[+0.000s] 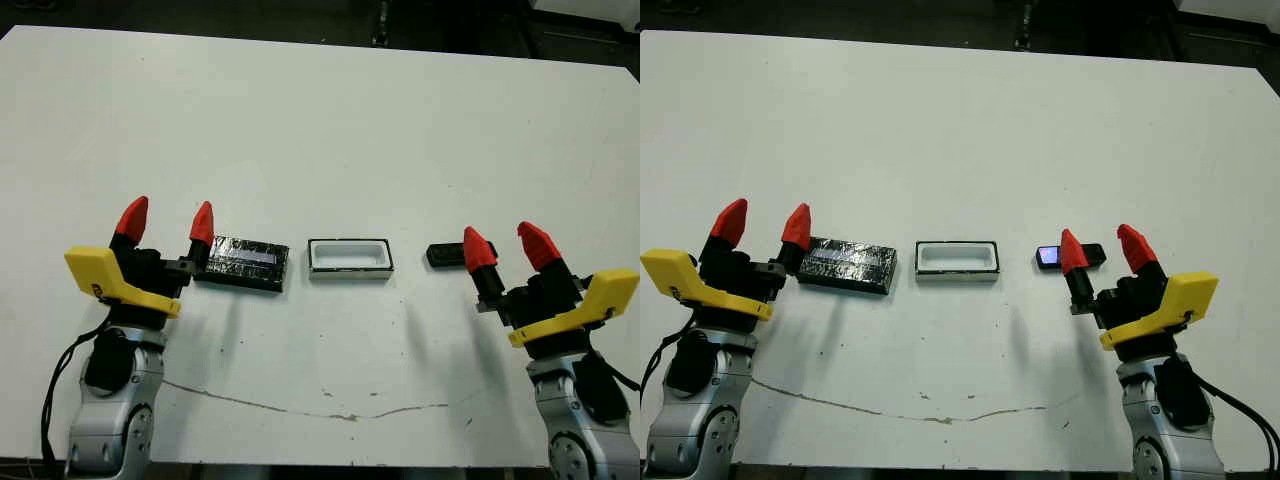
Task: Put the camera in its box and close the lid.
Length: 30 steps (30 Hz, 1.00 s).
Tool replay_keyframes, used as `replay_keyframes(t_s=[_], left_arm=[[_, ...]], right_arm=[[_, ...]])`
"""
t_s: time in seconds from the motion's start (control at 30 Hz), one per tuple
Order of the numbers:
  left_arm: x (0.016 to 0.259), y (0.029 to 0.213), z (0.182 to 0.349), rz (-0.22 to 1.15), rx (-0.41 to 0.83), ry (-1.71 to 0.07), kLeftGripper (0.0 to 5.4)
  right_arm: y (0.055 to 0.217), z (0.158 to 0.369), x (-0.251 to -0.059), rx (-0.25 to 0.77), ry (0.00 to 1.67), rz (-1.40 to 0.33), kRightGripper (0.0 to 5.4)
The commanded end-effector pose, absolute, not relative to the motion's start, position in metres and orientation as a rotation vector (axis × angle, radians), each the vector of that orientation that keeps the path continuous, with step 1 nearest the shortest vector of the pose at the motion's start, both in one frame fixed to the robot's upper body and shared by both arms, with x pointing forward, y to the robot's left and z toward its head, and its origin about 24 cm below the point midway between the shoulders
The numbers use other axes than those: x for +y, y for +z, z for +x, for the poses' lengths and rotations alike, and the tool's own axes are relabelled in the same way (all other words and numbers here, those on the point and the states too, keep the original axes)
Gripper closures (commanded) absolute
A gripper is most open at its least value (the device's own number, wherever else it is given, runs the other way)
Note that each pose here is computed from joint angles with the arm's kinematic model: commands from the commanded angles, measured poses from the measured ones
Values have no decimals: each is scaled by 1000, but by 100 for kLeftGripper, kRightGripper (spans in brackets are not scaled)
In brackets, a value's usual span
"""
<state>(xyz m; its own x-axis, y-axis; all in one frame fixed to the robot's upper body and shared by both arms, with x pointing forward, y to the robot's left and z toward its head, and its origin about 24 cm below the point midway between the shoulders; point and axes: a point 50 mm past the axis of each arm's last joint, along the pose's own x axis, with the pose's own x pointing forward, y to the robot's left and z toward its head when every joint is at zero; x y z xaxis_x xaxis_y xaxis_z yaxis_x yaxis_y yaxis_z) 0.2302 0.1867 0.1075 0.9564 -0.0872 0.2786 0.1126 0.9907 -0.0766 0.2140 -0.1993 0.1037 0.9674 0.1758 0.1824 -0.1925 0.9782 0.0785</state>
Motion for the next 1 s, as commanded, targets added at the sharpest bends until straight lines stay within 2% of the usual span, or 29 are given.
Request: replay_keyframes(t_s=[0.03, 0.07, 0.4, 0.53, 0.77, 0.9, 1.0], left_arm=[[188, 104, 227, -82, -248, -88, 0], [188, 104, 227, -82, -246, -87, 0], [187, 102, 227, -69, -238, -97, 0], [187, 101, 227, -77, -236, -99, 0], [188, 101, 227, -77, -240, -95, 0], [188, 101, 227, -82, -232, -97, 0], [186, 102, 227, -91, -231, -95, 0]], right_arm=[[102, 212, -202, -160, 184, 83, 17], [102, 212, -202, -159, 185, 84, 3], [102, 212, -204, -148, 195, 74, 3], [110, 216, -214, -174, 234, 57, 3], [155, 243, -257, -213, 355, -166, 3], [181, 260, -276, -169, 480, -258, 3], [194, 272, -285, -101, 568, -310, 3]])
